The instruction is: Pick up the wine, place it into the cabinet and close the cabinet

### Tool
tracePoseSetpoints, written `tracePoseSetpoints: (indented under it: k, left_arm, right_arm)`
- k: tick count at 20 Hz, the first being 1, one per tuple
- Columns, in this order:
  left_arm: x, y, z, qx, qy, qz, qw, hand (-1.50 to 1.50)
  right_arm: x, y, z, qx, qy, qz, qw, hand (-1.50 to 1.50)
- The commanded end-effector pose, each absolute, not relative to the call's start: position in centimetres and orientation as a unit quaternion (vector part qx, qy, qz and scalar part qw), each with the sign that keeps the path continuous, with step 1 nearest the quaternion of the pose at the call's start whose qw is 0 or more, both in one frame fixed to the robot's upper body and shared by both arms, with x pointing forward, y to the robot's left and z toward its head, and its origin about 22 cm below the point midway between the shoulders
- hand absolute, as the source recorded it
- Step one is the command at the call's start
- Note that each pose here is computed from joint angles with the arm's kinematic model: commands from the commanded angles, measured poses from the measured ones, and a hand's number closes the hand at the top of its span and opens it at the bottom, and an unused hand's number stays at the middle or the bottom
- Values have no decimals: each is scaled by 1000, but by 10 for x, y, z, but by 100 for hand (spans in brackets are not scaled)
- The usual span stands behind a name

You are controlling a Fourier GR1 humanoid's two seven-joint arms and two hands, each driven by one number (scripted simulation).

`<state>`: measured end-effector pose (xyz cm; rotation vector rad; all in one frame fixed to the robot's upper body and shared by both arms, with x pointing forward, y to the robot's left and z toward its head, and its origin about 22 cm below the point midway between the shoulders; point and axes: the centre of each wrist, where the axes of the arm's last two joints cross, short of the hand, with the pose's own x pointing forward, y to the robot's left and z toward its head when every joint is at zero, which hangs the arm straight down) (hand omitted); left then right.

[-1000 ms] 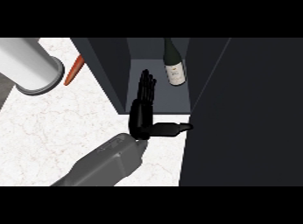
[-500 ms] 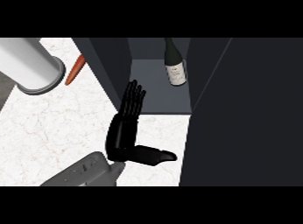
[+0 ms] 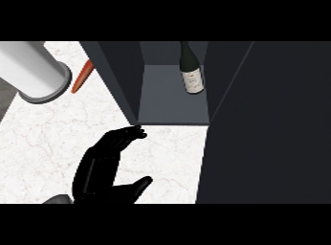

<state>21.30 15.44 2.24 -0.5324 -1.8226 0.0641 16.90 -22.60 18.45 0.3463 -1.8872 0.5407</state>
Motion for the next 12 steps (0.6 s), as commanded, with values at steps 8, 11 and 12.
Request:
tracePoseSetpoints:
  k: [8, 11, 12]
  left_arm:
    - [172, 239, 47, -217, -784, 34, 581, 150]
    - [166, 251, 45, -213, -787, 40, 578, 150]
    - [157, 254, 47, -204, -780, 38, 590, -150]
  right_arm:
    - [127, -205, 193, 265, -758, 288, 522, 150]
    - [120, -178, 200, 290, -746, 299, 519, 150]
    - [125, -164, 199, 299, -740, 300, 522, 150]
